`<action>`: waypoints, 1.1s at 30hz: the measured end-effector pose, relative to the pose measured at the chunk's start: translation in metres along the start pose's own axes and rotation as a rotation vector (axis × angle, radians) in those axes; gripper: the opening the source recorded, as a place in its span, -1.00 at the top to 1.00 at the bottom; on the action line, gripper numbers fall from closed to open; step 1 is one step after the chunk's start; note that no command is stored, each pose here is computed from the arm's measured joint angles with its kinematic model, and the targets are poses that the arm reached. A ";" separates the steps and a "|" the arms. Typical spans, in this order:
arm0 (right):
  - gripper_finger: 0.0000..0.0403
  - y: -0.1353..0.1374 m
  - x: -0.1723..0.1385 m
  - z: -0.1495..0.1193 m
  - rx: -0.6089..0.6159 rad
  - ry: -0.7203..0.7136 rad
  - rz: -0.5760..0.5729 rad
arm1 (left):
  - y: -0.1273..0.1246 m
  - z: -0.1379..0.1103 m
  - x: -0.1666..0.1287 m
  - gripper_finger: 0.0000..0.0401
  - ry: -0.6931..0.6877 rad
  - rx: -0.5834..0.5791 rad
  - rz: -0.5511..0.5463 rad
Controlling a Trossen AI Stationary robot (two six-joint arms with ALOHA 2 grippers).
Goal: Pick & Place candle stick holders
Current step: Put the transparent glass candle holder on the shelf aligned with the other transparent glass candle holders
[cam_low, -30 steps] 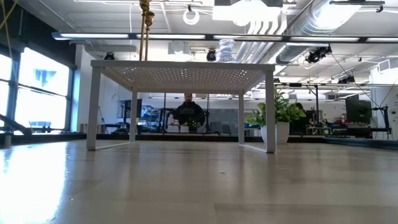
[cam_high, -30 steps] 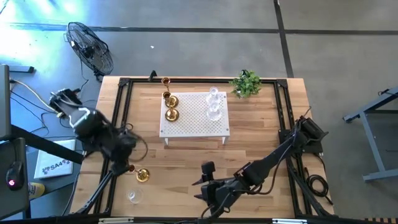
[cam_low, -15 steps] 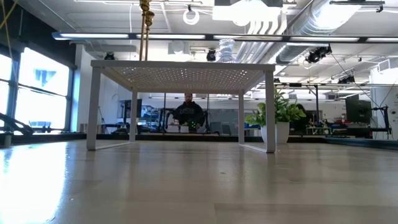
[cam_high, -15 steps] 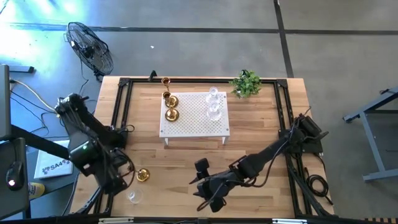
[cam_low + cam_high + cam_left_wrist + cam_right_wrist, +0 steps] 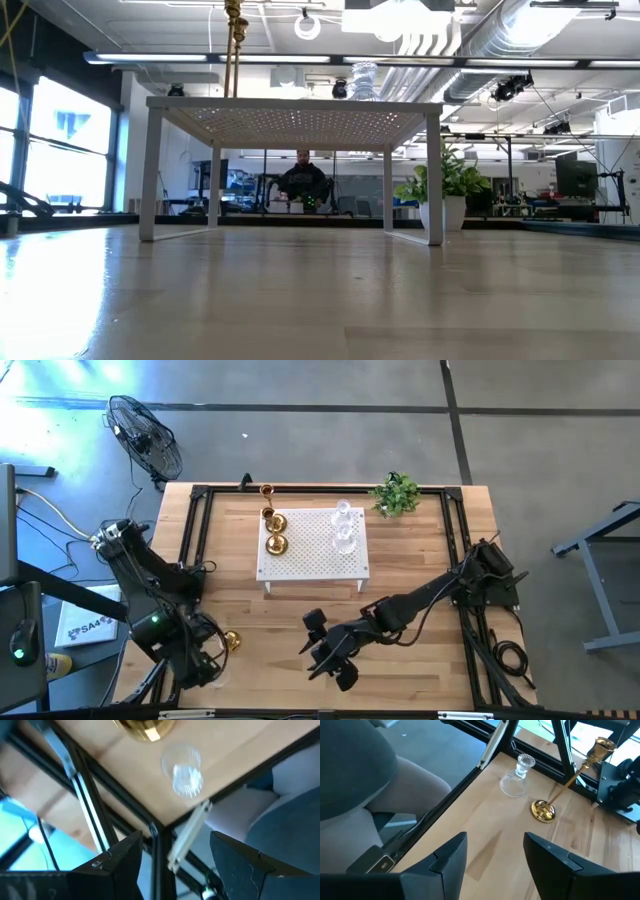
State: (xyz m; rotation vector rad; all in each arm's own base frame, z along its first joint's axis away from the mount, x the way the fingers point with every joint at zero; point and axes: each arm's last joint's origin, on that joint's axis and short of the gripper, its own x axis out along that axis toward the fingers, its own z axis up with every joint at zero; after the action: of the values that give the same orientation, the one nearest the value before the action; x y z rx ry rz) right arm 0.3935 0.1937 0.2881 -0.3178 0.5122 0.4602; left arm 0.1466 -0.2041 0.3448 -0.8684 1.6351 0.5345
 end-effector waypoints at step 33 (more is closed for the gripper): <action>0.06 -0.005 0.000 -0.001 -0.017 -0.011 0.066 | -0.042 -0.006 0.057 -0.12 -0.062 0.122 0.092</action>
State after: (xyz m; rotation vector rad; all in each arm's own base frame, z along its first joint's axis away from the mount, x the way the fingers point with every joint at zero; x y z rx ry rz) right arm 0.3956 0.1892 0.2880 -0.3150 0.5096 0.5300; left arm 0.1716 -0.2490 0.2959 -0.6826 1.6390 0.5146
